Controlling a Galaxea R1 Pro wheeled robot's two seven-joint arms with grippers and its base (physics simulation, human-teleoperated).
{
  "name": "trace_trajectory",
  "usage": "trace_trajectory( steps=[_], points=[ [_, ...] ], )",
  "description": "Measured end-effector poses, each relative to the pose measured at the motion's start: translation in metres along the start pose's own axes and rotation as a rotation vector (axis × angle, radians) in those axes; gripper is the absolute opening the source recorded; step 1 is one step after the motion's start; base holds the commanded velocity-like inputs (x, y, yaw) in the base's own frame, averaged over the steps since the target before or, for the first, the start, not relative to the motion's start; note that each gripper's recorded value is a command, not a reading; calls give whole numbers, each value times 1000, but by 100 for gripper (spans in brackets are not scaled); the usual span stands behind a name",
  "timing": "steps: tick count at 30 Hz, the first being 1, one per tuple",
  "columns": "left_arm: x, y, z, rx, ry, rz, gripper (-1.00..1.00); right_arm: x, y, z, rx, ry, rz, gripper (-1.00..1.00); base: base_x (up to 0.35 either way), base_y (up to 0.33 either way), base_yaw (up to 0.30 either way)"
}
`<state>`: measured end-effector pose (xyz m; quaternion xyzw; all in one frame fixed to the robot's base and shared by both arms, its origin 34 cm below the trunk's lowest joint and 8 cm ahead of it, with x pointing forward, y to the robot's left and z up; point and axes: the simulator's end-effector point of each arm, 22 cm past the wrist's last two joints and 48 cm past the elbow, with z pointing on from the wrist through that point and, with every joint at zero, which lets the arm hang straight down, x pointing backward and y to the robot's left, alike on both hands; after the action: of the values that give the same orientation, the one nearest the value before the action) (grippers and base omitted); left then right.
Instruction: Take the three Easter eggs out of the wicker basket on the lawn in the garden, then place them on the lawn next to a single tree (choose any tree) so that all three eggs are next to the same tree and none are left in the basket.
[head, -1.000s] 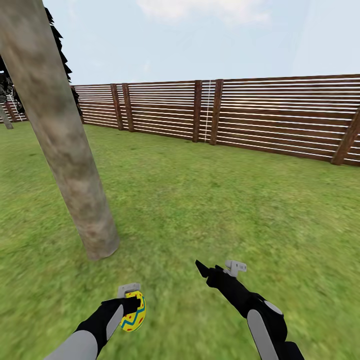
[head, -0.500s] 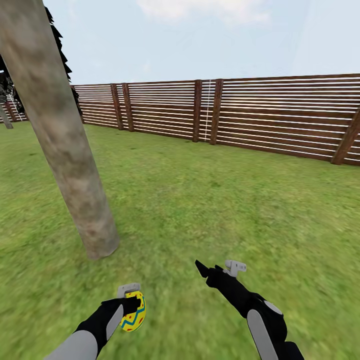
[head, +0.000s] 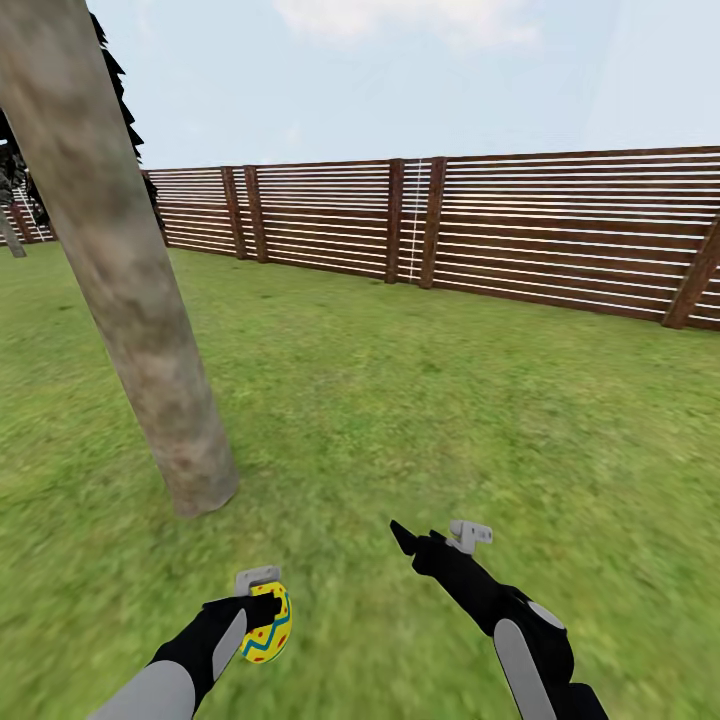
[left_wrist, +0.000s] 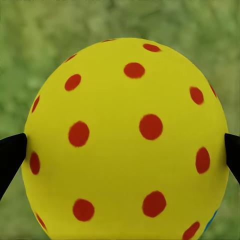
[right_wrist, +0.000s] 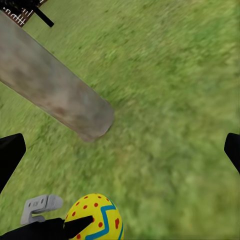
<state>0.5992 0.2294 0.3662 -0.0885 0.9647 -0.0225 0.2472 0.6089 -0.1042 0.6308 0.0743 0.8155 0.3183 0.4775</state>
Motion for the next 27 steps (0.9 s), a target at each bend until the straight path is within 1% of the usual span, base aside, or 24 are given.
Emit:
trace_trajectory(
  steps=[9, 14, 27],
  points=[
    [11, 3, 13, 1, 0, 0, -100, 15, -9, 3, 0, 0, 0, 100, 0, 0, 0],
    [11, 3, 13, 0, 1, 0, -100, 15, -9, 3, -1, 1, 0, 100, 0, 0, 0],
    [31, 7, 35, -1, 1, 0, -100, 40, -24, 7, -3, 1, -1, 100, 0, 0, 0]
  ],
)
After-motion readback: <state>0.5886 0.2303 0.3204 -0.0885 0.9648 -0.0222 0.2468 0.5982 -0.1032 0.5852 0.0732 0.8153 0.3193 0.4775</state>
